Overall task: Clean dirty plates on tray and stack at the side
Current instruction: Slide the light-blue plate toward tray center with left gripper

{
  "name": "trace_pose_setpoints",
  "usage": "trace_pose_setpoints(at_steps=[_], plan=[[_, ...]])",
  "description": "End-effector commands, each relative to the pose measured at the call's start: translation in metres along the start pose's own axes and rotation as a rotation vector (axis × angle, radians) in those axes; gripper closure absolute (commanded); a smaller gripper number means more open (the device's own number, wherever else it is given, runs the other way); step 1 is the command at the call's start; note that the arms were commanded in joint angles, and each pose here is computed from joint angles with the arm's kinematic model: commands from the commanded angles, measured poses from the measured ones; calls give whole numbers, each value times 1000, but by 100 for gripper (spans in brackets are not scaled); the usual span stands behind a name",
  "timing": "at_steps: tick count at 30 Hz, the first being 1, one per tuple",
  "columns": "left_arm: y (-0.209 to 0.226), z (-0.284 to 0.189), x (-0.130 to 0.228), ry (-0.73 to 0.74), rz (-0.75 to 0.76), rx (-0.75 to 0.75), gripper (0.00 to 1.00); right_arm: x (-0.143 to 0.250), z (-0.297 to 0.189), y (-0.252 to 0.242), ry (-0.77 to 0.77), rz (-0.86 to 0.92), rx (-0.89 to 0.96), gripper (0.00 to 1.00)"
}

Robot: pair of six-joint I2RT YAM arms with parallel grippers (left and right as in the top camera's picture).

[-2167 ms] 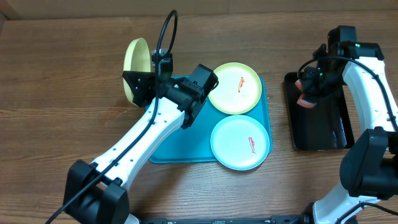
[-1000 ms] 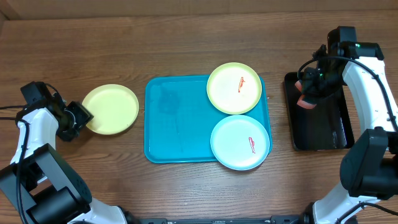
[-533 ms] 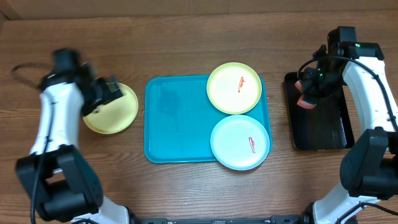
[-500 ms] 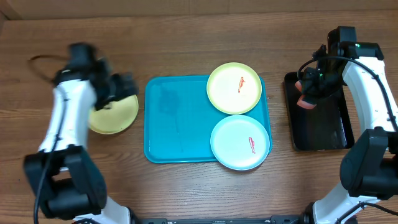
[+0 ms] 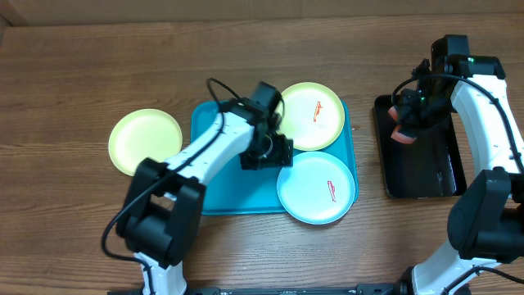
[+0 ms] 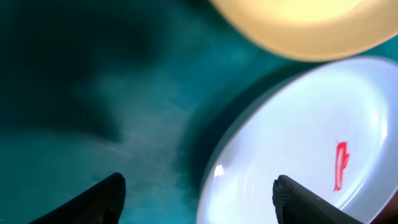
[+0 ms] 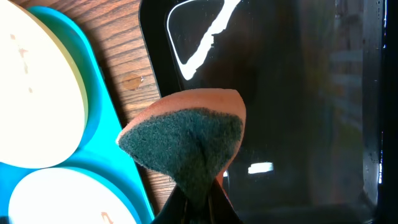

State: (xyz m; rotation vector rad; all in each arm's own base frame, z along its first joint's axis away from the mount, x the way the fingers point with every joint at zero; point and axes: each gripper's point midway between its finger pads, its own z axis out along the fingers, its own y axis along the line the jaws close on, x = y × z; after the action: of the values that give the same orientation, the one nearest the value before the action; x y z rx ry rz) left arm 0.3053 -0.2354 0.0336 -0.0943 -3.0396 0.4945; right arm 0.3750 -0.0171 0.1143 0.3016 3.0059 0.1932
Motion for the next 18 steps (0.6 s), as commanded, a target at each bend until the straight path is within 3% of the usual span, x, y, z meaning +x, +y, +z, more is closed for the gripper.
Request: trace_pose_setpoints(at_steps=[1,4,9,12,18], plan=[[-5,18,14,68,-9,-21,31,-3,-8,2,-23,3,-13,96],[-9,26,23,98,9,-36,39,-3,-8,2,-21,3,-12,96],[-13,30,28,104,33,-47,65,-2,-8,2,-19,4,-13,96],[-9,28,24,100,18,-45,96,-2,-8,2,-19,4,-13,96],[13,17,17,109,-37,-63,96,-2,-8,6,-17,3,-33,96]])
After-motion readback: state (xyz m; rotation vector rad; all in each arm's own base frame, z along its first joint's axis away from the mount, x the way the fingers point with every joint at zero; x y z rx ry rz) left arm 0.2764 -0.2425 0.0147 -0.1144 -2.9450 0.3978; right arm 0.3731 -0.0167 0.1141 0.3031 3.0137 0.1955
